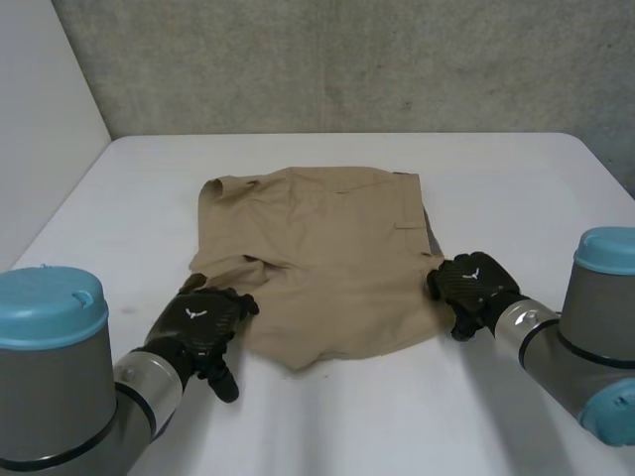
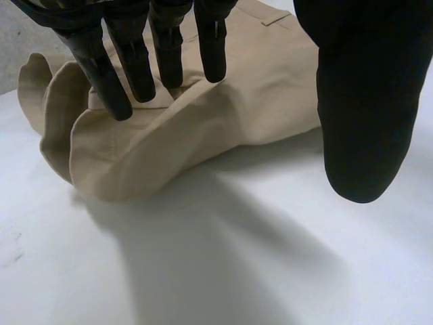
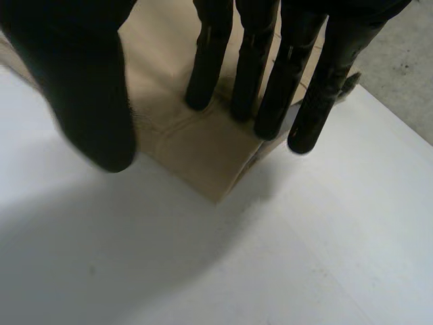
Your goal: Fold the shorts.
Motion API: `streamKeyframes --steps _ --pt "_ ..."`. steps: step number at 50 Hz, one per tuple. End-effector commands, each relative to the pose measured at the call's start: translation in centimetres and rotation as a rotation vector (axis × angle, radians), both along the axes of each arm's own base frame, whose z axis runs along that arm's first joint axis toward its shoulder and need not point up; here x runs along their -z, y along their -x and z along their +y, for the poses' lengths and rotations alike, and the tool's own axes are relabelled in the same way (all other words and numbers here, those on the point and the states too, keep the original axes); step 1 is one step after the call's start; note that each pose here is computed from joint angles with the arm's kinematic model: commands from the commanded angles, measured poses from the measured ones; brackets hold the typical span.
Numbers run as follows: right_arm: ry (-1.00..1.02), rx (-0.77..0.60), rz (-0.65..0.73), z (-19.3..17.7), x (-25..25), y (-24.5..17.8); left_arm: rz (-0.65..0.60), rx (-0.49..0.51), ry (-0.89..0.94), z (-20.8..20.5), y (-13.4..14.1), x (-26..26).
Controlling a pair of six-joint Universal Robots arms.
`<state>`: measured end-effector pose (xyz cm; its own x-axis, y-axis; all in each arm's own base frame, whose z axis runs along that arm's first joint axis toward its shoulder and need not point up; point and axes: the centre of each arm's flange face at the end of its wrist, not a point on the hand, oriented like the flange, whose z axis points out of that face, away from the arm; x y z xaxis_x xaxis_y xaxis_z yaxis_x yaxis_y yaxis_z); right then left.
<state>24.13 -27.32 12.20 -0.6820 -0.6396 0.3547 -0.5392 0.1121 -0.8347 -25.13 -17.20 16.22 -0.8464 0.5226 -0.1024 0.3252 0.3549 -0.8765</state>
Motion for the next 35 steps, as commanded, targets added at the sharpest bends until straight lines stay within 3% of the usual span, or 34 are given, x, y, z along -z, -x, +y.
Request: streamKeyframes --steps 1,18,27,35 --pt "0.029 0.007 -0.011 -1.3 -0.3 -0.4 -0.003 0.002 0.0 0.0 0.0 0.0" --pt "0.117 0.024 -0.084 -3.6 -3.0 -1.5 0.008 0.016 0.021 -1.8 1.7 1.7" --pt "0.08 0.032 -0.092 -4.0 -1.9 -1.6 0.025 0.007 0.079 -5.8 3.6 2.6" --pt "0.08 0.032 -0.092 -4.0 -1.9 -1.7 0.1 0.004 0.203 -10.0 5.9 0.1"
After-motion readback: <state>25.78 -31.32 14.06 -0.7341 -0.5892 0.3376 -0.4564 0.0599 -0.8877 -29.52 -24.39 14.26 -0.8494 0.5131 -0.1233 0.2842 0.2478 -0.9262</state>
